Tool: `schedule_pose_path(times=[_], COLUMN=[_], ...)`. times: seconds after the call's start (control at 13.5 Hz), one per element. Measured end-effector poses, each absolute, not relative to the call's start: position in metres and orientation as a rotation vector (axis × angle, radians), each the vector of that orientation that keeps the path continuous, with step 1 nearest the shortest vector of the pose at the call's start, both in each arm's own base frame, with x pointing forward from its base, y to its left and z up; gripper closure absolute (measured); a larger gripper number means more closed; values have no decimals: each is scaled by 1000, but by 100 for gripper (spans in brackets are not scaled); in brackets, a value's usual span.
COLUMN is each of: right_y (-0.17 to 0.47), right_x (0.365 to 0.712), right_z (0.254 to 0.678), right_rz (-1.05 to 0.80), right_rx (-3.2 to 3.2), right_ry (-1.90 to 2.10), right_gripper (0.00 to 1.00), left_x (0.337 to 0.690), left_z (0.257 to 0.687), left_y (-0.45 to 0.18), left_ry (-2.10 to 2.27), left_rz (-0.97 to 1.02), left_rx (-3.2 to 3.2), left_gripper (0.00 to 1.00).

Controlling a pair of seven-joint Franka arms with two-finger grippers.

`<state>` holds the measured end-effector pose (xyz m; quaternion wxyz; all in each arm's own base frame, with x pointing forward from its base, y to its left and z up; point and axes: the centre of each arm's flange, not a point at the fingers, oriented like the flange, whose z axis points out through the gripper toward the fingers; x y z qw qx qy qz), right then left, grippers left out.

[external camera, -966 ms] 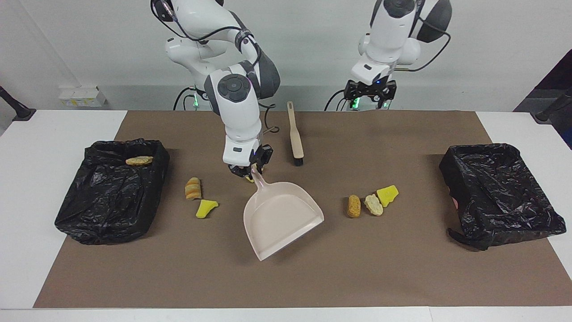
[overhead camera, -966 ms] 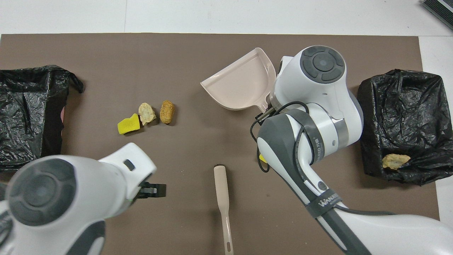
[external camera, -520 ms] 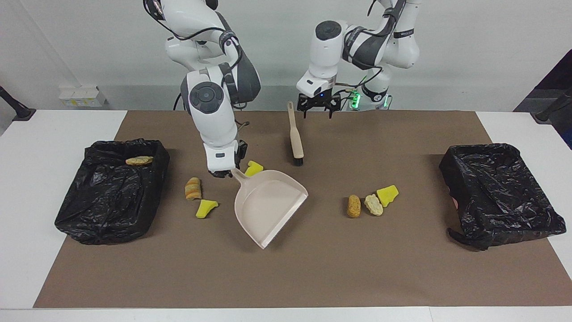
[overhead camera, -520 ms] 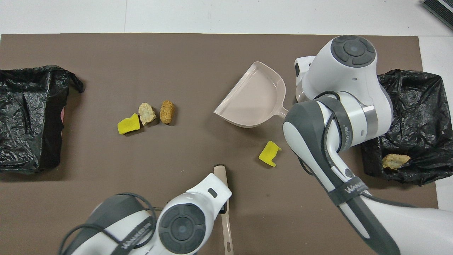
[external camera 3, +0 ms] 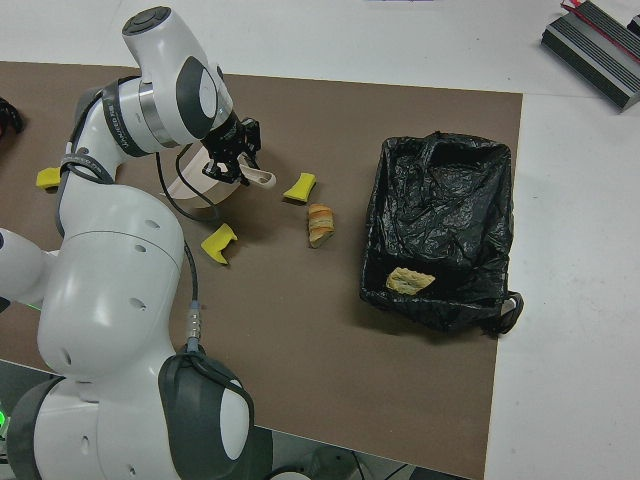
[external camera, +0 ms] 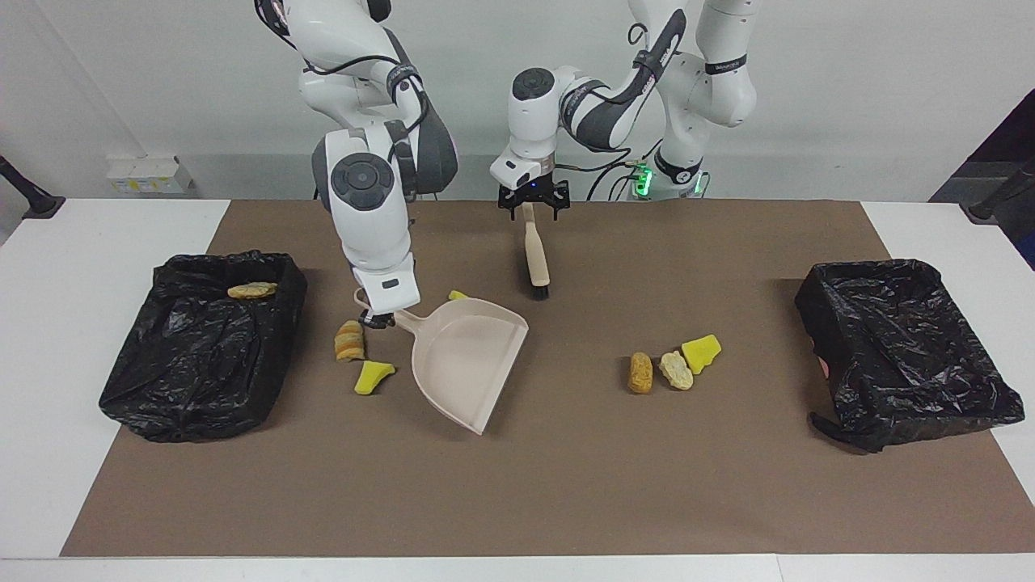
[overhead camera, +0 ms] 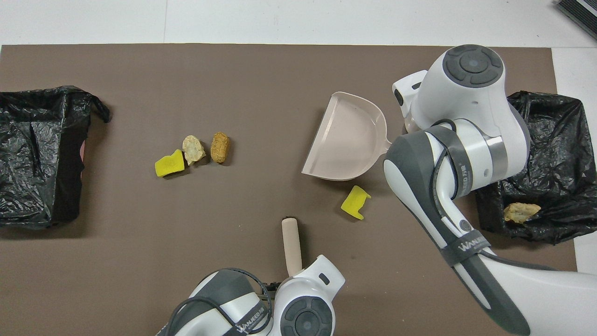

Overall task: Sweep and dump trash in bin
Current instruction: 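Lift the dustpan with the right gripper while the left gripper grasps the brush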

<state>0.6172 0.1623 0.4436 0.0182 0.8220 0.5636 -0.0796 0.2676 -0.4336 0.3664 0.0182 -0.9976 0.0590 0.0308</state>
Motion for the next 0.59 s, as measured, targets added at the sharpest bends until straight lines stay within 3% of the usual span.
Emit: schedule_pose_path(times=[0.15,0.37,0.45,0.52,0.59], right_y=[163,165,165,165,165], right_x=[615,607,604,603,603], right_z=[442,439,439,439,439], right_rz=[-259,-289,-294,-297,-299], right_rx=[2518,2474,2466,2463,2462], right_ry=[1804,1831,1833,1833,1833], right_gripper=[68,68,68,68,68], left_x=[246,246,248,249,251], left_z=[348,339,340,341,342], left_y=[-438,-440,-440,-440,-440], left_ry=[210,206,200,197,194], left_rz=[124,131,130,128,125], left_rx=[-3065,-3060,-3063,-3065,-3068], left_gripper=[0,0,7,22,29])
